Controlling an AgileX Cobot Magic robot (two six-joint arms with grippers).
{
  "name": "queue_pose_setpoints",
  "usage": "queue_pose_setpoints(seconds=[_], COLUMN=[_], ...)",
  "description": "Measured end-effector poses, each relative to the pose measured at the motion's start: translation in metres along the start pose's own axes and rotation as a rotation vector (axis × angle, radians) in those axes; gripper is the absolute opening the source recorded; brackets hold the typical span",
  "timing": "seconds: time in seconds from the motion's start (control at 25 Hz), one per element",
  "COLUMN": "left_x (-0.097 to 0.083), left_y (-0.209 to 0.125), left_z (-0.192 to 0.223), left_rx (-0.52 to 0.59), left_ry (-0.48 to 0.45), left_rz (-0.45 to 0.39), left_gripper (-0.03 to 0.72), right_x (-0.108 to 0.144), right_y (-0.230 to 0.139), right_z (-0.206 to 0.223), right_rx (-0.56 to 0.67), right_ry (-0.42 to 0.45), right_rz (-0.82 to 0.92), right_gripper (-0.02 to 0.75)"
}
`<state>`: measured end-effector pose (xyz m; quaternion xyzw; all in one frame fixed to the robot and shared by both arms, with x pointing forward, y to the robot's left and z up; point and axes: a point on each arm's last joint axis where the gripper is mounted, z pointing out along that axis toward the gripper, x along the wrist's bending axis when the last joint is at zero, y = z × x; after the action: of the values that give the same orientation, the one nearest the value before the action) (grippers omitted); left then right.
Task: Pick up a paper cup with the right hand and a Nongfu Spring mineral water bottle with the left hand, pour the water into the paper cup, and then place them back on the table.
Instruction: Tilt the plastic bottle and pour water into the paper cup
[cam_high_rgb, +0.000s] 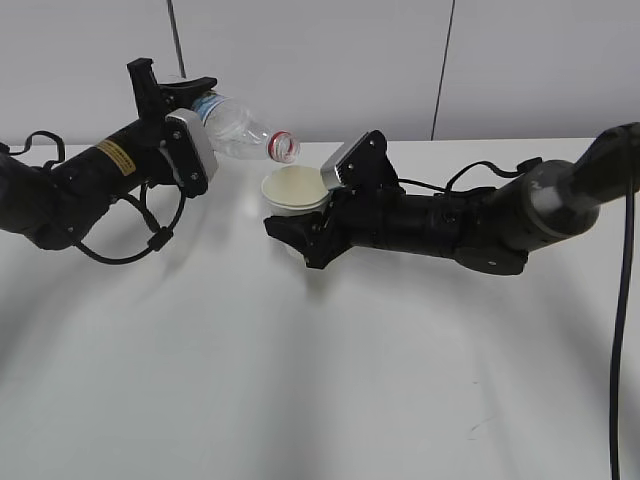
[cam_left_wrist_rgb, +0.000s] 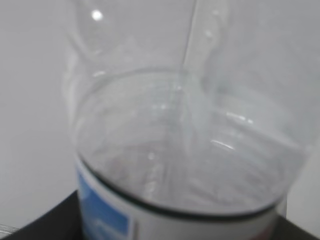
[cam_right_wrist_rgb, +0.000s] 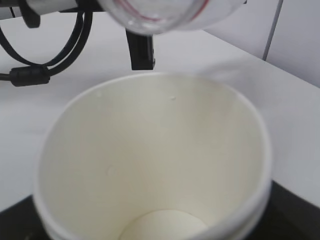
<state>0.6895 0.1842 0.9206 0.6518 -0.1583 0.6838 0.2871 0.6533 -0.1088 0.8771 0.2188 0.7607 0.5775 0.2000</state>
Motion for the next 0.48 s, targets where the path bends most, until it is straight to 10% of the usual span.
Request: queue_pose_setpoints(seconds=[0.48], left_x=[-0.0008], left_y=[0.0017], left_z=[0.0], left_rx=[-0.018], left_ry=[-0.008], left_rz=[0.022], left_gripper=[0.365], right_x=[0.0], right_y=[0.0], right_z=[0.0], right_rx=[0.0], right_ry=[0.0], right_rz=[0.0], right_gripper=[0.524])
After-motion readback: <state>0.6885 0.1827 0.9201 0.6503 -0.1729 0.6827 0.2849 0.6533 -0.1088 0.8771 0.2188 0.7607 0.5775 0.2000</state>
